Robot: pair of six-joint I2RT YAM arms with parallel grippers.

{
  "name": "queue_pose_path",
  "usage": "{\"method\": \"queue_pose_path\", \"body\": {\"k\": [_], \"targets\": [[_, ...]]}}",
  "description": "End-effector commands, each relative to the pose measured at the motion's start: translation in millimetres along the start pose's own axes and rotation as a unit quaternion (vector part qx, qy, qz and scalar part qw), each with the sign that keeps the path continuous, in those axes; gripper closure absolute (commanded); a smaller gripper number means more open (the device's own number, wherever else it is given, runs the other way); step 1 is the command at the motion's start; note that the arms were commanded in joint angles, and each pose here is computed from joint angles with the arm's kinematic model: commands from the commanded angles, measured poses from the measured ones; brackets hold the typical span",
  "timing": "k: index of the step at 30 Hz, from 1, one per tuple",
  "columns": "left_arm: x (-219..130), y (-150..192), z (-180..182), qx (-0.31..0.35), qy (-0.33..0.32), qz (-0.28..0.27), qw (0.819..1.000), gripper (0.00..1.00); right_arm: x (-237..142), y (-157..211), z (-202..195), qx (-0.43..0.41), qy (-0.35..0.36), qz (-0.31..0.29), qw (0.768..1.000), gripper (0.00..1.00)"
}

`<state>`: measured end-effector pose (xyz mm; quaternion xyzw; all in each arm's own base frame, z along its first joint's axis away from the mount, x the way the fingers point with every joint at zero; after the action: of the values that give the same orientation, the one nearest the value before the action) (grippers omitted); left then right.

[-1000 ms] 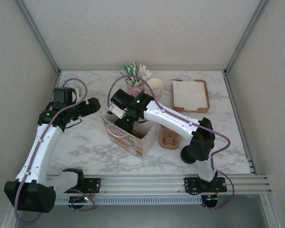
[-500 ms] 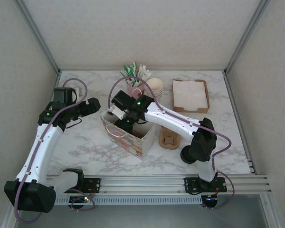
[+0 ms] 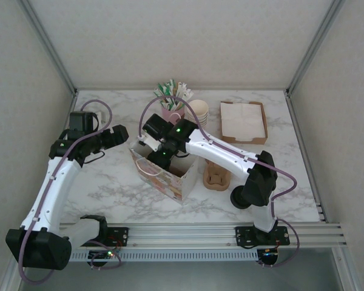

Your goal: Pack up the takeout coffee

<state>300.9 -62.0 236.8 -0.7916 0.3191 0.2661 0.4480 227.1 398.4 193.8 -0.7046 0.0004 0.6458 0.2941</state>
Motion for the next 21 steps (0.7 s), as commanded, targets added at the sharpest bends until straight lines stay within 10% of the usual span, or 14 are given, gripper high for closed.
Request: {"method": "queue_pose_path", "body": {"k": [1, 21], "targets": [[-3, -2, 1, -0.003, -0.004, 0.001, 1.000, 0.10, -29, -6, 3, 0.003, 0.006, -0.023, 1.000, 0.44], [-1, -1, 2, -0.003, -0.007, 0.003, 1.000, 0.11, 15, 17, 1, 0.012, 0.009, 0.043, 0.999, 0.44]]}}
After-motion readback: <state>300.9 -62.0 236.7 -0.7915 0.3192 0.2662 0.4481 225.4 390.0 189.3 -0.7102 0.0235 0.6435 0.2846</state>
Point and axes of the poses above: each hand's point on the last joint's axis, 136 mm out from that joint toward the fingers, its own x axis out along the fingers, its own z axis along the line the jaws close on, y = z × x, the point moved 1 cm from there along -x, back along the fingers, and after that the axes turned 4 degrees about -x, right-handed, at the moved point
